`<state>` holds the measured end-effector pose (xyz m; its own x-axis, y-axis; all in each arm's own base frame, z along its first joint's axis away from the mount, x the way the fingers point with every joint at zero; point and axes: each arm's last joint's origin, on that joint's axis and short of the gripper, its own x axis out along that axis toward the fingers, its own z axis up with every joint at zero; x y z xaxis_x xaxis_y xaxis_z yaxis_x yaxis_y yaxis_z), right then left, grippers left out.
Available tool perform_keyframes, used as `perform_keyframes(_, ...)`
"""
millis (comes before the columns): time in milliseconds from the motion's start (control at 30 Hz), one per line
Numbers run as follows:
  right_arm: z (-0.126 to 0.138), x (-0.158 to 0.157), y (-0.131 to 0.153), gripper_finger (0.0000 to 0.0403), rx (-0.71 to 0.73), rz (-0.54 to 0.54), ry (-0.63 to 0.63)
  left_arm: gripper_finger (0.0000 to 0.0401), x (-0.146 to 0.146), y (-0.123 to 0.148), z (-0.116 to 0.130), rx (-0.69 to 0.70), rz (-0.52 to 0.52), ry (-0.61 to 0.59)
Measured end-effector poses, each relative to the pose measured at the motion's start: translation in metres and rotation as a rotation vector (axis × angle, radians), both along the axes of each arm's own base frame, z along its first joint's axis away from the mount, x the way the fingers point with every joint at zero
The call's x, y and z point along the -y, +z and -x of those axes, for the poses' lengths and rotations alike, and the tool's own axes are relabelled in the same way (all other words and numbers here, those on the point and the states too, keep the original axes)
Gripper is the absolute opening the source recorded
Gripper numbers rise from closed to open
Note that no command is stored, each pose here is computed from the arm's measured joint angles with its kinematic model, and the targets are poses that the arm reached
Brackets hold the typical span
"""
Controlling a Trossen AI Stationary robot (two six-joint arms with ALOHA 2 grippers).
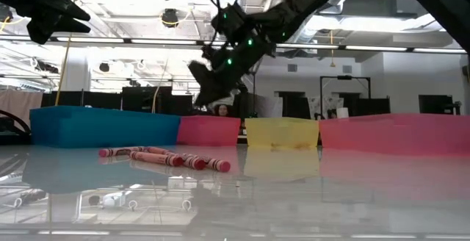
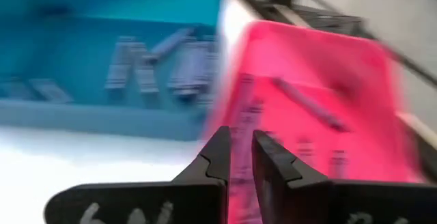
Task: Sort crayons
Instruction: Put the red crayon into the yellow bin
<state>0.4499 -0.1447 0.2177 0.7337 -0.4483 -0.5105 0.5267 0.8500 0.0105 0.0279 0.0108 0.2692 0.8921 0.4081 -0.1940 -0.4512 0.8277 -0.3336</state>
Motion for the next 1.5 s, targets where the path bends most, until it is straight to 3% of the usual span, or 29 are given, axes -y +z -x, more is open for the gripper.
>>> perform_keyframes(167,-0.008,-0.036,0.011,0.0057,0.054,-0.070,0.116,0.0145,0.000,0.000,0.000,0.000,0.001,0.001)
perform_keyframes(400,-0.020,-0.105,0.002,0.0057,0.026,-0.097,0.244,0.0145,0.000,0.000,0.000,0.000,0.001,0.000)
perform_keyframes(633,-0.025,-0.180,-0.017,0.0057,-0.002,-0.025,0.225,0.0145,0.000,0.000,0.000,-0.001,0.005,-0.005)
perform_keyframes(800,-0.019,-0.216,-0.019,0.0057,-0.022,0.036,0.193,0.0145,0.000,-0.001,0.000,-0.003,0.006,-0.007)
perform_keyframes(1000,-0.014,-0.232,-0.021,0.0057,-0.034,0.047,0.174,0.0145,0.000,-0.001,0.000,-0.002,0.011,-0.006)
perform_keyframes(1200,-0.019,-0.236,-0.051,0.0057,-0.062,-0.006,0.157,0.0145,0.000,-0.001,0.000,-0.004,0.011,-0.005)
perform_keyframes(1500,-0.022,-0.237,-0.064,0.0057,-0.068,-0.056,0.155,0.0145,0.000,-0.002,0.000,-0.007,0.019,-0.004)
